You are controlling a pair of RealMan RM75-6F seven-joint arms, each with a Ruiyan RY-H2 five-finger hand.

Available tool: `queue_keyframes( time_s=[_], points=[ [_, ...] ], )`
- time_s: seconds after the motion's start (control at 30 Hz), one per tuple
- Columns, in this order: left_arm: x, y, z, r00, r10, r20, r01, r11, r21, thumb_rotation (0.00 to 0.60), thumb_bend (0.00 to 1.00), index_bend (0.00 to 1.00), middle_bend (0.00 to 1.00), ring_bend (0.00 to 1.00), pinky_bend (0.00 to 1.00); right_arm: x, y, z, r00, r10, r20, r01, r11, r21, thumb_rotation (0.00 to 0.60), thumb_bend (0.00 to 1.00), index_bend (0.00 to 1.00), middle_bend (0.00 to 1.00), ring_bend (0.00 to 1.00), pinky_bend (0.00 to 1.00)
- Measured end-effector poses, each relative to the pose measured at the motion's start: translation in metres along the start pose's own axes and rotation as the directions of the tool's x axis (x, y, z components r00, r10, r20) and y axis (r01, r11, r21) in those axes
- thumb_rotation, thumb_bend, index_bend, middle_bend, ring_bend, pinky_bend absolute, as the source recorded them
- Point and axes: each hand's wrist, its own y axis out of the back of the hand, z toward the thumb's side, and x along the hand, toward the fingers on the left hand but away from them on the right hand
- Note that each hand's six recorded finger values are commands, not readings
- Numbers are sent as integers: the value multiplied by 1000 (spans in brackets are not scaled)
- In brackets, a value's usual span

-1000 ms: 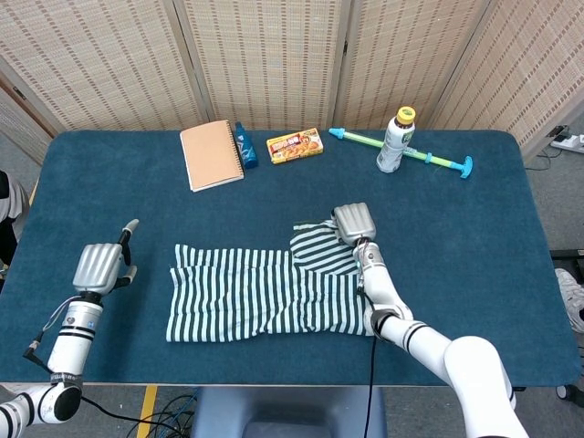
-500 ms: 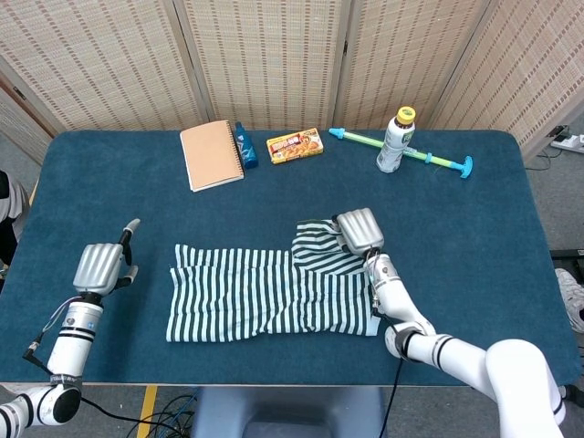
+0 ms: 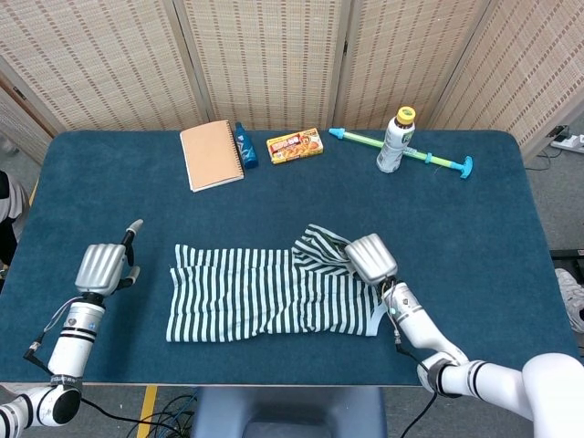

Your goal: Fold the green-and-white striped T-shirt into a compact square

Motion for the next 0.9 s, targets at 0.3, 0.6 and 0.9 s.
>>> queue_keyframes(
  time_s=[0.3,0.6,0.9],
  points=[
    [-1,1,2,1000,-2,6,2,1000,2,600,363,0,607,663,936,29,-7,3,997,13,-77,-6,996,88,600,602,585,985,1000,1000],
    [-3,1,1,1000,-7,4,7,1000,4,600,363,0,608,663,937,49,-9,5,993,50,-104,-35,990,140,600,559,122,962,1000,1000],
    [-4,6,0,1000,-2,5,2,1000,9,600,364,0,608,663,937,59,6,12,990,59,-125,-50,996,77,600,545,60,953,1000,1000]
  ],
)
